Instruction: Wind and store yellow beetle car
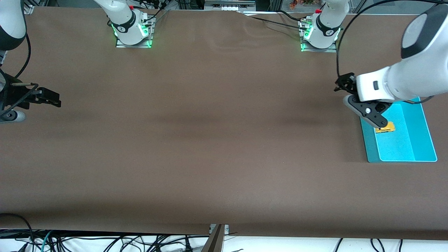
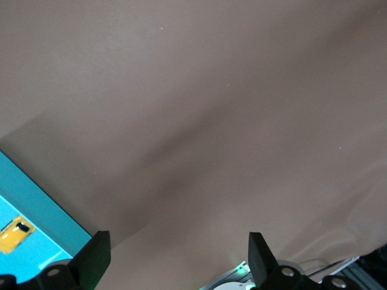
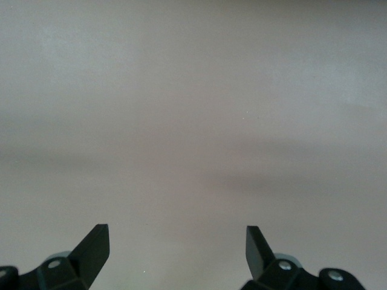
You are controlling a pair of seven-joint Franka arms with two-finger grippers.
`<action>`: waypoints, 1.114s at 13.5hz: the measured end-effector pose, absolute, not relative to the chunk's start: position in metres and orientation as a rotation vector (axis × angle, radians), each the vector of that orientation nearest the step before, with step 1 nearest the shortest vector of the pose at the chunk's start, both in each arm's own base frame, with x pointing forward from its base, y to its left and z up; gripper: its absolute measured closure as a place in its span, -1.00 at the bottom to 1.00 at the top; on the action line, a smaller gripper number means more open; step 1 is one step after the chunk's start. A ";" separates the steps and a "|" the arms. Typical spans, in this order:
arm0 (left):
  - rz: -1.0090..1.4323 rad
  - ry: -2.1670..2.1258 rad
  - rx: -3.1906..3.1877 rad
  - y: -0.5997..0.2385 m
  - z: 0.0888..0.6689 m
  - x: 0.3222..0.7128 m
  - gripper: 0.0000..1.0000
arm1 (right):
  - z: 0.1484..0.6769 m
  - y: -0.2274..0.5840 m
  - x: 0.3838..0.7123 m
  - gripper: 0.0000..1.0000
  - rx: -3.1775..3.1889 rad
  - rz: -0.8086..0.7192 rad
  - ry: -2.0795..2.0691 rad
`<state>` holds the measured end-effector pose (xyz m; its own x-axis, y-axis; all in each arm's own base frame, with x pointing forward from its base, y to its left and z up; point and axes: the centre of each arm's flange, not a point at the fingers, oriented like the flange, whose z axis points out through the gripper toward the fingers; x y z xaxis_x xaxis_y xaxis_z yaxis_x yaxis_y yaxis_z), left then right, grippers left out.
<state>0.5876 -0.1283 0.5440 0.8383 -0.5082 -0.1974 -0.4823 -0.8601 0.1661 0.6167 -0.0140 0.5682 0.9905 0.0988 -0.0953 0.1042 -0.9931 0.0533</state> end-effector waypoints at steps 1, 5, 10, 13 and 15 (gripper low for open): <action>-0.335 -0.719 2.970 -0.142 0.552 0.583 -1.00 | 0.568 -0.014 0.617 -1.00 3.076 -0.143 0.157; -0.165 -0.399 3.150 -0.091 0.573 0.588 -1.00 | 0.568 -0.014 0.617 -1.00 3.076 -0.143 0.157; -0.075 -0.022 3.131 -0.040 0.556 0.575 -1.00 | 0.568 -0.012 0.617 -1.00 3.094 -0.142 0.157; -0.024 0.023 3.135 -0.036 0.547 0.564 -1.00 | 0.568 -0.009 0.617 -1.00 3.119 -0.141 0.148; -0.018 0.033 3.135 -0.033 0.547 0.559 -1.00 | 0.568 -0.009 0.617 -1.00 3.119 -0.141 0.146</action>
<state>0.5593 -0.0328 0.5466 0.9997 0.0209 -0.0118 0.0209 -0.9998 0.0058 0.6167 -0.0093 0.5680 0.9916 0.0924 -0.0907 0.0938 -0.9955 0.0113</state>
